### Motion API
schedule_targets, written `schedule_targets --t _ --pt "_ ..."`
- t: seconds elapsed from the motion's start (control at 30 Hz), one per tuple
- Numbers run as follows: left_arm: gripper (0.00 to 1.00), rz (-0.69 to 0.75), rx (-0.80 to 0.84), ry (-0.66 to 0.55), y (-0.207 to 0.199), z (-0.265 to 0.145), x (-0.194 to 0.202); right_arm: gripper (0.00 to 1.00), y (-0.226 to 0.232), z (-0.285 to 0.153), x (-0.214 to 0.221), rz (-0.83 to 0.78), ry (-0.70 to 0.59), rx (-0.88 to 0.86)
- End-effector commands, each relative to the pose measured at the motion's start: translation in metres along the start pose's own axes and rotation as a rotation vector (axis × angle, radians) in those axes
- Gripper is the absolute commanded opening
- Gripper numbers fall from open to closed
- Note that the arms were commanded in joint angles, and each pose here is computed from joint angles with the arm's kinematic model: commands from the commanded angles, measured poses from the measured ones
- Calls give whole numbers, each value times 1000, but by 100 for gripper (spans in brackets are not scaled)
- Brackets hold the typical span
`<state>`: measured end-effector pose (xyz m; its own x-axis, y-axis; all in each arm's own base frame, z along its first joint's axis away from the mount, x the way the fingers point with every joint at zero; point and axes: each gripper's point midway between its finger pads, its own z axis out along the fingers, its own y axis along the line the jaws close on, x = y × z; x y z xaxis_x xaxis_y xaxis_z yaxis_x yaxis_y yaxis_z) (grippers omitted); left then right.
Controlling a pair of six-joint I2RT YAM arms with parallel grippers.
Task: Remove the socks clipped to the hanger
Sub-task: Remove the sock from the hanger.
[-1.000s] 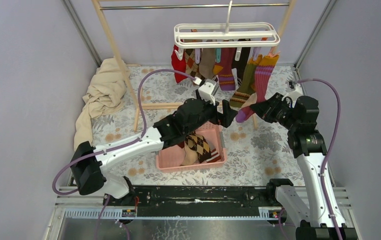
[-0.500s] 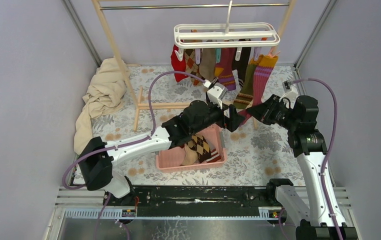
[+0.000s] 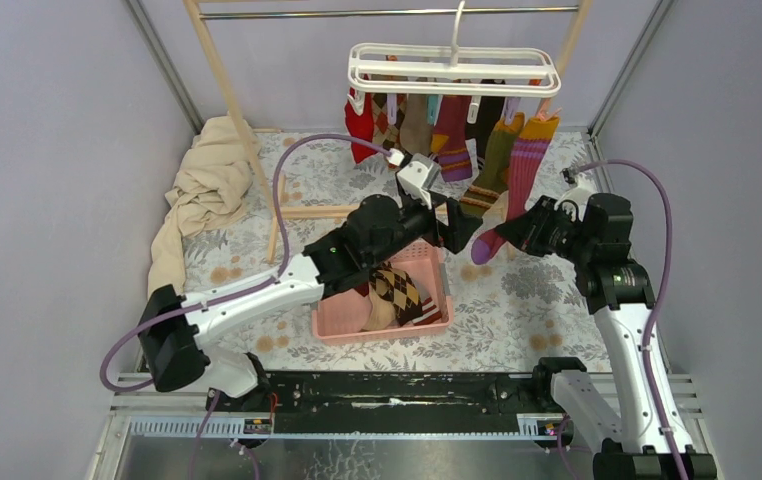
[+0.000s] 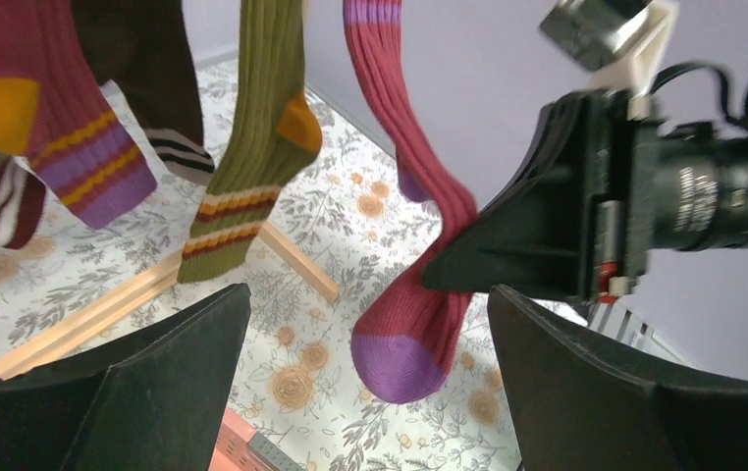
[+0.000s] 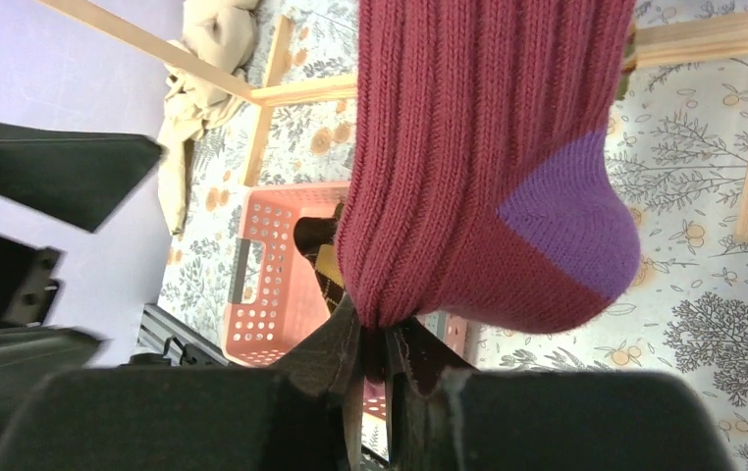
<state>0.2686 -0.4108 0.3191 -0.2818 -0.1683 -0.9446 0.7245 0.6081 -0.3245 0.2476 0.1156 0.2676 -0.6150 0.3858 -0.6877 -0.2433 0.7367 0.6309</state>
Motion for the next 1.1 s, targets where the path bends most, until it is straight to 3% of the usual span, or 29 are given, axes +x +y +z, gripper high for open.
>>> schedule_targets --t 0.0,0.23,0.53,0.8,1.07 --pt "99 12 -70 -74 15 -18 -32 7 11 5 -22 -70 -49 10" --pt "99 12 -131 -77 32 -39 -35 7 44 40 -45 -143 -38 21" --pt "99 14 -173 -106 45 -70 -46 6 72 98 -40 -230 44 23" --pt "99 39 -88 -120 24 -48 -69 5 74 65 -18 -213 33 -14" --pt "99 10 25 -63 9 -26 -38 3 68 22 -10 -223 28 29"
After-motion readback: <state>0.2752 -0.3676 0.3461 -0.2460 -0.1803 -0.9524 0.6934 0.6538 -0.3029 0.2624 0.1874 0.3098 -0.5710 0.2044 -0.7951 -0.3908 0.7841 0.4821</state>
